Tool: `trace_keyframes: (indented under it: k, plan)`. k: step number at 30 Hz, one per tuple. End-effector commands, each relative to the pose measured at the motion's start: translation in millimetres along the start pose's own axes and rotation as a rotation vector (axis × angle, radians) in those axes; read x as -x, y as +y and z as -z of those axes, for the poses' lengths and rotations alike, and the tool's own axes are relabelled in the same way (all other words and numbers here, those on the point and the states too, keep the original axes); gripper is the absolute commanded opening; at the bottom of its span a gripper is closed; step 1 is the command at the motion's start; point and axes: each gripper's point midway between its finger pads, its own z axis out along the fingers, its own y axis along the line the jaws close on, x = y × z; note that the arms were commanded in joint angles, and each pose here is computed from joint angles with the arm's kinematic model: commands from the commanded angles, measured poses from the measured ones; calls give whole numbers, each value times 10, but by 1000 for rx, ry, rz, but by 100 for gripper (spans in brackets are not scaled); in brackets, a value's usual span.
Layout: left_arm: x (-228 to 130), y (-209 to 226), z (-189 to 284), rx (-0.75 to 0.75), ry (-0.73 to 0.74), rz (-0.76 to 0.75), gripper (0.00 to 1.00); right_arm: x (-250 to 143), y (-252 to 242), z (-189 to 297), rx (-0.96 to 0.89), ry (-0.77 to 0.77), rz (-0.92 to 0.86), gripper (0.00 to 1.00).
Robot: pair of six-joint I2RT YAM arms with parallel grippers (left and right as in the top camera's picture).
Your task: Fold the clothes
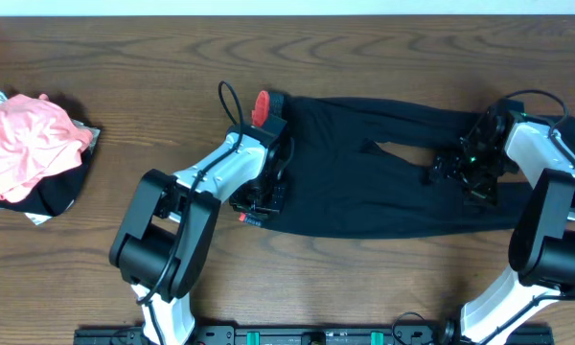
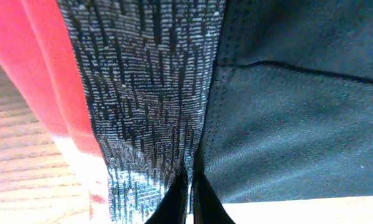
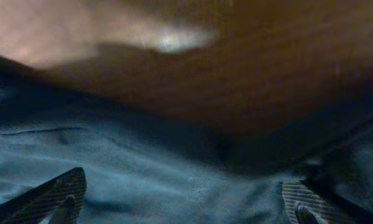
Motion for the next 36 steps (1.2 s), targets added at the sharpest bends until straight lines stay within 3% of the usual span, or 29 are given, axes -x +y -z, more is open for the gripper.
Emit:
trace_keyframes:
  k: [1, 12, 20, 29, 36]
  plan:
    - [120, -9, -62, -4, -54, -84, 6, 128, -2, -24, 27, -4, 8, 99]
    - [591, -126, 577, -8, -381, -166, 17, 264, 63, 157, 31, -42, 73, 99]
    - [866, -465, 584, -36, -504, -245, 17, 240, 72, 203, 31, -44, 74, 99]
    - [914, -504, 113, -33, -418, -214, 17, 340, 101, 525, 22, -152, 77, 99]
    - [660, -359, -148, -2, -266, -159, 17, 330, 148, 747, 27, -215, 92, 99]
